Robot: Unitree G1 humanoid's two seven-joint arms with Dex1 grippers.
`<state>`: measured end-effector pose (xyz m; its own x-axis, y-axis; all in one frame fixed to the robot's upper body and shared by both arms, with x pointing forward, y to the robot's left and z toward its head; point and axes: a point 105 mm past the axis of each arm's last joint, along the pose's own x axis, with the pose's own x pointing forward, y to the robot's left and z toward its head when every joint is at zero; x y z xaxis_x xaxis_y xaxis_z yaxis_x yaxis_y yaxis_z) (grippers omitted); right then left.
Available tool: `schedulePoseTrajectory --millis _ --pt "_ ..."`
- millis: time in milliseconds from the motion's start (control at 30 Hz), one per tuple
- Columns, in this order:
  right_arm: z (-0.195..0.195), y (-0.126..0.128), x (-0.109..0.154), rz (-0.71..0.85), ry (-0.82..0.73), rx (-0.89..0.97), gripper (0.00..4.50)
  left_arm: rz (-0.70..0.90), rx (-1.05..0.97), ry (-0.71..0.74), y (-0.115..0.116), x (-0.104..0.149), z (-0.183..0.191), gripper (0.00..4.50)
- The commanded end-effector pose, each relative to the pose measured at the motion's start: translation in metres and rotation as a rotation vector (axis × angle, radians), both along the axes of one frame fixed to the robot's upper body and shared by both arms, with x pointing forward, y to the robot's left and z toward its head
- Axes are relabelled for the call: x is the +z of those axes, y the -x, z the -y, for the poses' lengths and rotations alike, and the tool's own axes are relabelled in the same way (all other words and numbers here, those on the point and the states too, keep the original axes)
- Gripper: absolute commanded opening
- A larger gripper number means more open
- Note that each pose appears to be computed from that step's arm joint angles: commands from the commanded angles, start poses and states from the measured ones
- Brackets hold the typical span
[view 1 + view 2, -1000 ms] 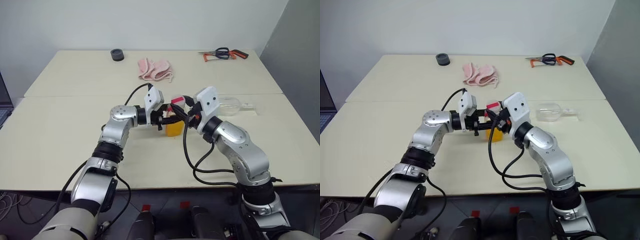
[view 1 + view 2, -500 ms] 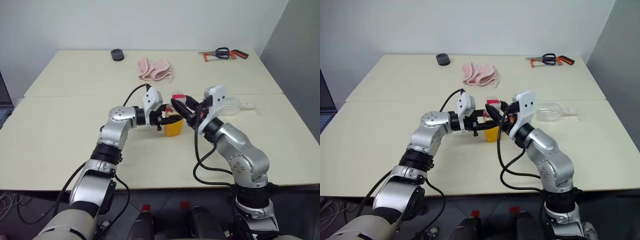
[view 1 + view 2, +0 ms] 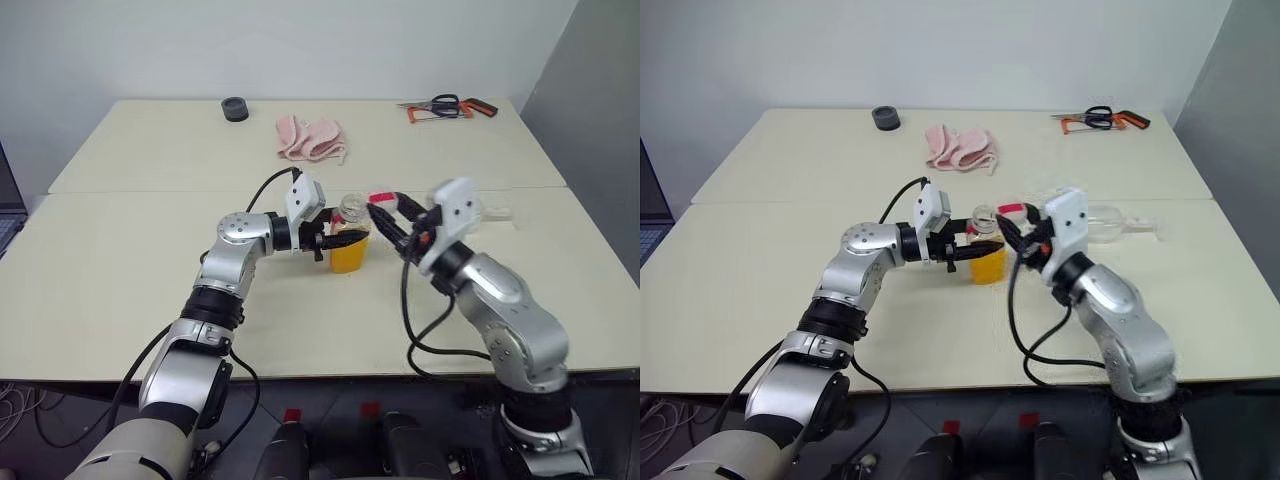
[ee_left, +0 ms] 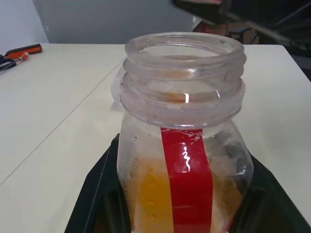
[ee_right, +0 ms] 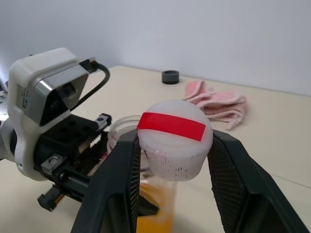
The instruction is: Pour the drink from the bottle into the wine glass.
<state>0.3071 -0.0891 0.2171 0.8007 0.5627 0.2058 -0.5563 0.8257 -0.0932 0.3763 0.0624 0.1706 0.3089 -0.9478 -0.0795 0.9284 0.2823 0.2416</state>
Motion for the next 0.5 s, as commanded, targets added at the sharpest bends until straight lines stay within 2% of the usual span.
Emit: schedulePoseTrajectory --millis 33,100,167,267,333,500 --pt "0.021 0.020 0.020 0.075 -0.031 -0.019 1.67 0.038 0.016 0.029 -0.001 0.011 -0.002 1.82" --pt "0.041 0.026 0.010 0.039 0.002 -0.078 1.67 0.038 0.019 0.039 -0.001 0.012 -0.001 1.82" --pt "0.060 0.035 -0.012 -0.030 0.073 -0.123 1.67 0.038 0.018 0.049 -0.001 0.013 0.000 1.82" --pt "0.090 0.044 -0.049 -0.160 0.101 -0.224 1.67 0.038 0.012 0.056 -0.001 0.015 0.002 1.82" --pt "0.105 0.045 -0.069 -0.217 0.116 -0.291 1.67 0.038 0.009 0.056 -0.002 0.015 0.002 1.82" --pt "0.141 0.028 -0.118 -0.309 0.084 -0.490 1.67 0.039 0.003 0.056 -0.003 0.016 0.006 1.82"
